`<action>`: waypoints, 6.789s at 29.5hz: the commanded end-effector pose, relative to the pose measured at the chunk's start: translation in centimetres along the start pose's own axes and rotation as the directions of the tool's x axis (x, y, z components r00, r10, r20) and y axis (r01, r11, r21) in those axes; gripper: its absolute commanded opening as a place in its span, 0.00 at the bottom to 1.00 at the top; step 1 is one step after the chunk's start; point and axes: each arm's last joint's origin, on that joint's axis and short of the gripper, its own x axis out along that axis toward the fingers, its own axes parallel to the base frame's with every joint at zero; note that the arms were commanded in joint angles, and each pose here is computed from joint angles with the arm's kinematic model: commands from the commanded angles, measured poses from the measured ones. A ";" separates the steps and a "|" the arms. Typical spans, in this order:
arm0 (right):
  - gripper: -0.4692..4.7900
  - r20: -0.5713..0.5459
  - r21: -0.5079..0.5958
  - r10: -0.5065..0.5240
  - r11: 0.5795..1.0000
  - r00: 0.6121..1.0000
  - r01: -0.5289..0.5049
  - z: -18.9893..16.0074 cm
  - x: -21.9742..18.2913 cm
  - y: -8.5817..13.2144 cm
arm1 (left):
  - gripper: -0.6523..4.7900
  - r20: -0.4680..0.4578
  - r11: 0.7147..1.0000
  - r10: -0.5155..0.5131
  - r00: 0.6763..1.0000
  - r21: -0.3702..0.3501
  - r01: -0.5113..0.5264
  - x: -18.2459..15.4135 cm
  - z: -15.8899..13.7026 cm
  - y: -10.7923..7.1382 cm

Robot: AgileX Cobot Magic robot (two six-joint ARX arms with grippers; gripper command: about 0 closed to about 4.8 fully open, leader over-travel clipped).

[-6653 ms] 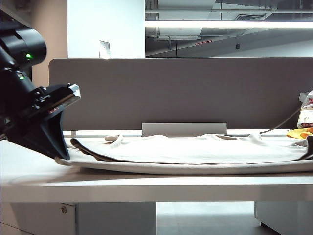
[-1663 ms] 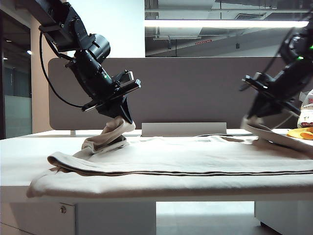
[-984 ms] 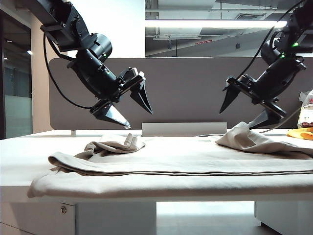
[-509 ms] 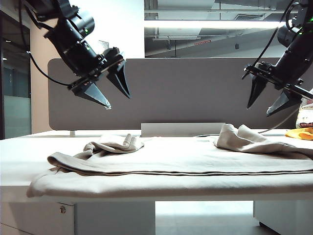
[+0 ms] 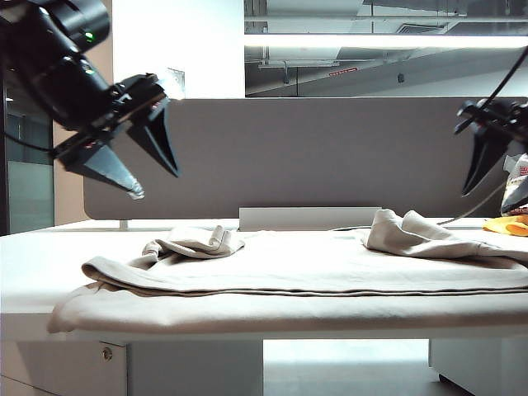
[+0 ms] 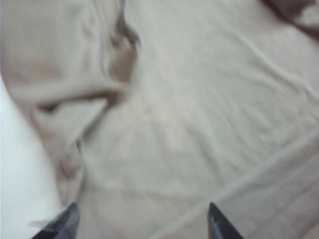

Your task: Fold the bottom side of the T-shirt horizontally towards the center, about one-third of the way, then fold the sleeve back towards the center, creating a straight line along the edge of the T-shirt, and finally fold the bottom of the T-shirt up towards the top, creating a neat rectangle.

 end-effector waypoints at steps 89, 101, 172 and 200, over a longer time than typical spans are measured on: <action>0.57 0.071 0.365 -0.027 0.931 0.997 -0.001 -15.1 -3.8 -6.9 | 0.87 -0.091 0.961 0.071 0.993 -0.259 -0.092 0.3 -17.1 -3.9; 0.15 0.102 0.351 -0.028 0.937 0.994 -0.010 -14.8 -3.8 -6.9 | 0.23 -0.045 0.965 0.104 0.994 -0.239 -0.111 1.0 -16.7 -3.7; 0.08 0.319 0.121 0.194 0.962 0.928 -0.243 8.5 0.8 -3.8 | 0.11 0.211 0.968 0.250 0.945 -0.057 -0.243 1.9 4.9 3.4; 0.72 0.355 0.078 0.181 0.972 0.917 -0.222 11.9 5.2 -5.9 | 1.00 0.222 0.969 0.245 0.944 -0.046 -0.241 7.7 9.3 7.1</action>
